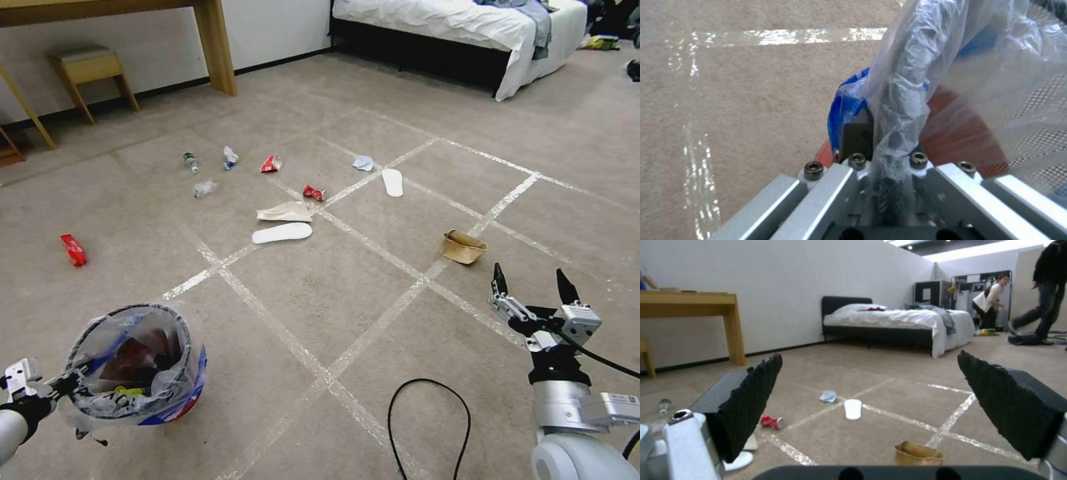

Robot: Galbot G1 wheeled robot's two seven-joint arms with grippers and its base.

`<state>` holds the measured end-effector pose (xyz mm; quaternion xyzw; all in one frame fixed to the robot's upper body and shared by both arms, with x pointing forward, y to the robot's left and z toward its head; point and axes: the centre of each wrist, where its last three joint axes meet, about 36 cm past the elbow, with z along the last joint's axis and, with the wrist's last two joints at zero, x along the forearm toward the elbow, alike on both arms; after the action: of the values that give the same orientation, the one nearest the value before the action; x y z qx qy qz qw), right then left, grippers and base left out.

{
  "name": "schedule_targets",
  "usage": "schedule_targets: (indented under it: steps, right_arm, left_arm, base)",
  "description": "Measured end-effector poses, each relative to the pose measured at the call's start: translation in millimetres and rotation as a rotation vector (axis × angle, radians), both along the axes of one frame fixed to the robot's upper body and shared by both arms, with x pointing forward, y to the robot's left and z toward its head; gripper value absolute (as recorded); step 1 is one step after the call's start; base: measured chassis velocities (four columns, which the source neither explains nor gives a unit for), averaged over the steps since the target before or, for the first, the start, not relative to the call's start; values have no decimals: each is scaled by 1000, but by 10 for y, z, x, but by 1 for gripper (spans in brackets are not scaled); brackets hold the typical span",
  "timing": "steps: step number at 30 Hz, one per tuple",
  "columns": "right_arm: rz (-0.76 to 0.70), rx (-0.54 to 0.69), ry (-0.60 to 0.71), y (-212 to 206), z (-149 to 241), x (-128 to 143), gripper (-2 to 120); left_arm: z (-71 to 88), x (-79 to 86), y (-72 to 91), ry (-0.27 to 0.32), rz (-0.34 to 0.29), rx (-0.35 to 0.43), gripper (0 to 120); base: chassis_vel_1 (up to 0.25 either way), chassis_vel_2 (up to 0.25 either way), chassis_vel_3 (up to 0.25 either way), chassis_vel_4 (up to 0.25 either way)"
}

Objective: Pick up the trash bin and place the garbage on the floor into it.

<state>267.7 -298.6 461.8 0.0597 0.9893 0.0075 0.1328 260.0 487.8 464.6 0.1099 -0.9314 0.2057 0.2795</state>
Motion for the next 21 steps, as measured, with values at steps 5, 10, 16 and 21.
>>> schedule_targets:
  steps: [5, 10, 16, 21]
  right_arm:
    - [0, 0, -1, 6, 3, -4, 100]
    - [1, 0, -3, 14, -3, -1, 100]
    - [1, -3, -3, 4, -14, 9, 100]
    - [4, -6, -4, -2, -13, 15, 100]
  left_arm:
    - [7, -25, 14, 1, 1, 1, 1]
    - [9, -41, 23, 3, 3, 4, 1]
    - [-11, -39, 36, 5, 8, 2, 1]
    - [-28, -28, 37, 5, 8, -1, 1]
  base:
    - [0, 0, 0, 0]
    - [0, 0, 0, 0]
    - [0, 0, 0, 0]
    - [0, 0, 0, 0]
